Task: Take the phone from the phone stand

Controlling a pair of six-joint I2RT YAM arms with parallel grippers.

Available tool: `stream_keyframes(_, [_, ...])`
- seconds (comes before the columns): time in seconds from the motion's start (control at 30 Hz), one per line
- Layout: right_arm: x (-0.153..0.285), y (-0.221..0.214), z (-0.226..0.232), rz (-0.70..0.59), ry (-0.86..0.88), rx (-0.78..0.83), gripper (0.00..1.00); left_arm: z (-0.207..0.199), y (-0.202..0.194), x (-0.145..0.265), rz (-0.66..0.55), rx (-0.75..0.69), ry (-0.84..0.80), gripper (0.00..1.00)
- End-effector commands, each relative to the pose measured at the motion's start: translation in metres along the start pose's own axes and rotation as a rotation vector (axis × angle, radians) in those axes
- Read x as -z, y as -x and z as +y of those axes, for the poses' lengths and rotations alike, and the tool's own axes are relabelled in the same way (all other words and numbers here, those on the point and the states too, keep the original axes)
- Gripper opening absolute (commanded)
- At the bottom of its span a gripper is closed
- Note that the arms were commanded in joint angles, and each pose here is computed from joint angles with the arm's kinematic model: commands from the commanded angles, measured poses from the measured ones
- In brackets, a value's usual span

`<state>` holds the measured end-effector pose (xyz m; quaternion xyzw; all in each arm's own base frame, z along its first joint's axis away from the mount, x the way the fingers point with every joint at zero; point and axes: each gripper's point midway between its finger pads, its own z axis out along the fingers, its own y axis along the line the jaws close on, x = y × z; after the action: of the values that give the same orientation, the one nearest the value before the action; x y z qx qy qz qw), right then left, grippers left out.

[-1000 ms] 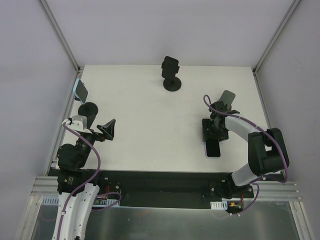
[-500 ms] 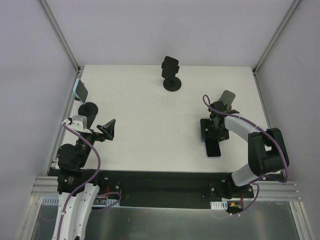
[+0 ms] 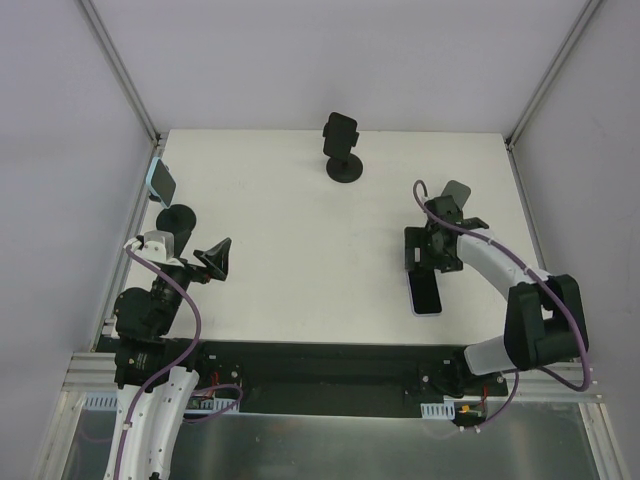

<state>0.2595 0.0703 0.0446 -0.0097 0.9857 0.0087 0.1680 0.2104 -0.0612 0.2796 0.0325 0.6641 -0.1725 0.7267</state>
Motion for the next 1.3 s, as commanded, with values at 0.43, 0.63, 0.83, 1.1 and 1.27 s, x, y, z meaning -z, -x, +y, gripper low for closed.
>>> stream_keyframes(0.43, [0.083, 0.07, 0.0, -0.346, 0.014, -0.069, 0.98, -0.011, 0.022, 0.004, -0.063, -0.028, -0.044, 0.98])
stream_keyframes(0.63, [0.129, 0.094, -0.006, -0.545, 0.023, -0.098, 0.96, -0.01, 0.022, 0.003, -0.062, -0.028, -0.04, 0.98])
stream_keyframes(0.83, [0.166, 0.108, -0.018, -0.725, 0.008, -0.15, 0.96, -0.009, 0.023, 0.004, -0.064, -0.028, -0.038, 0.98])
stream_keyframes(1.1, [0.177, 0.108, 0.001, -0.811, 0.14, -0.116, 0.96, -0.008, 0.02, 0.002, -0.05, -0.025, -0.033, 0.98])
stream_keyframes(1.27, [0.181, 0.12, 0.025, -0.898, 0.272, -0.044, 0.96, -0.008, 0.017, 0.0, -0.03, -0.022, -0.031, 0.98])
